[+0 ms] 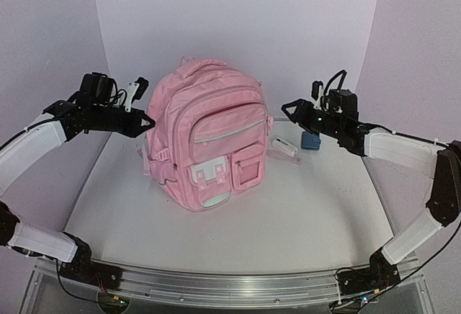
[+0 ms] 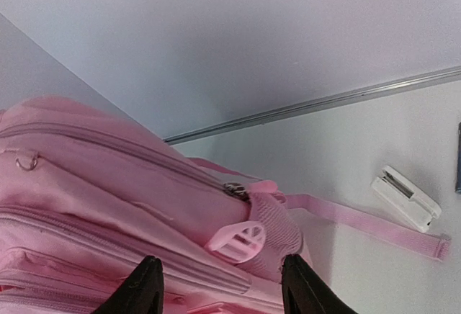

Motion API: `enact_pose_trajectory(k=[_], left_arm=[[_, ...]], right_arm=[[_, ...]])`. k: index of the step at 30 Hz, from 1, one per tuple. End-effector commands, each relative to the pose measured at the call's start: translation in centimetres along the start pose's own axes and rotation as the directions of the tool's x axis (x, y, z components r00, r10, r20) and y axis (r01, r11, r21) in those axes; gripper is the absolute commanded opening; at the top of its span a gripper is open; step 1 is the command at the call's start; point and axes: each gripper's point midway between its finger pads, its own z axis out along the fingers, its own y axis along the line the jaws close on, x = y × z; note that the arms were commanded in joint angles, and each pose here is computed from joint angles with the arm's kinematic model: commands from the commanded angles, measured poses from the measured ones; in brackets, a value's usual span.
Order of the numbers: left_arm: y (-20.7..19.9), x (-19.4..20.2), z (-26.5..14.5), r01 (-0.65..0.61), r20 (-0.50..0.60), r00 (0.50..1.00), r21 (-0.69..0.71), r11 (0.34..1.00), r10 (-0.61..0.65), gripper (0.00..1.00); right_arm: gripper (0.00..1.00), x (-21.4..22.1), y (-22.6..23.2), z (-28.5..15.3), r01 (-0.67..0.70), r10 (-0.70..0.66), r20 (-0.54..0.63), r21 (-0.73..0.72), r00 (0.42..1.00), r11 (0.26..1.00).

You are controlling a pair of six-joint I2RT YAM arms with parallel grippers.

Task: Pack the student bag
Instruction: Unzip the student bag at the center of the board, then pick up the stationery from the center of the board.

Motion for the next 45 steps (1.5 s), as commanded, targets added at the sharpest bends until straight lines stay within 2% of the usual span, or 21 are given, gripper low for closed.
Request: enact_pose_trajectory(k=[1,8,12,13,17,19,22,26,30,34,38,45], left_arm=[[1.8,-3.6,-2.2,0.032,0.074,0.997,-0.061,0.998,-0.028,0.0],[1.7,-3.3,-2.3,0.021,0.053,0.998,-0.053,0.998,-0.018,0.02],[1.2,-2.9,-2.6,0.024,0.047,0.999,-0.027,0.999,-0.022,0.11],[1.0,-2.8,-2.6,0.027,0.046,0.999,-0.017,0.999,-0.026,0.15],[0.9,-2.6,-3.1,0.058,0.042,0.998,-0.021,0.998,-0.057,0.53],[0.8,-2.5,-3.7,0.075,0.04,0.996,-0.027,0.997,-0.074,0.67],[0.4,-2.7,-5.0,0.112,0.054,0.992,-0.023,0.993,-0.11,0.77],[-1.0,-2.6,-6.8,0.172,0.063,0.983,0.028,0.985,-0.173,0.84],[-3.2,-2.5,-8.2,0.234,0.028,0.971,0.127,0.964,-0.239,0.87],[-6.1,-3.0,-9.3,0.241,0.01,0.967,0.283,0.928,-0.254,0.82],[-7.8,-2.7,-9.3,0.215,-0.016,0.974,0.379,0.9,-0.226,0.76],[-12.0,-2.8,-8.6,0.089,-0.008,0.996,0.422,0.902,-0.094,0.7]], right_arm=[[0.67,0.1,-2.6,-0.4,0.149,-0.147,-0.025,0.088,0.989,0.985],[0.76,3.8,-7.8,3.0,0.395,-0.345,-0.255,0.181,0.903,0.901],[0.79,5.4,-10.8,4.6,0.487,-0.396,-0.357,0.217,0.846,0.846],[0.8,5.7,-11.5,5.0,0.502,-0.401,-0.376,0.224,0.835,0.835],[0.8,6.6,-14.4,6.6,0.518,-0.383,-0.442,0.237,0.811,0.822],[0.81,6.7,-15.6,7.3,0.541,-0.396,-0.465,0.231,0.792,0.809],[0.81,7.3,-17.3,8.4,0.554,-0.392,-0.498,0.229,0.773,0.801],[0.81,8.2,-18.9,9.9,0.574,-0.399,-0.533,0.21,0.746,0.791],[0.8,8.9,-20.0,11.3,0.591,-0.408,-0.554,0.198,0.726,0.782],[0.78,9.2,-20.6,12.4,0.598,-0.414,-0.559,0.192,0.719,0.778],[0.7,9.7,-21.2,13.2,0.61,-0.419,-0.577,0.18,0.701,0.772],[0.57,10.6,-21.3,14.1,0.609,-0.419,-0.61,0.134,0.672,0.782]])
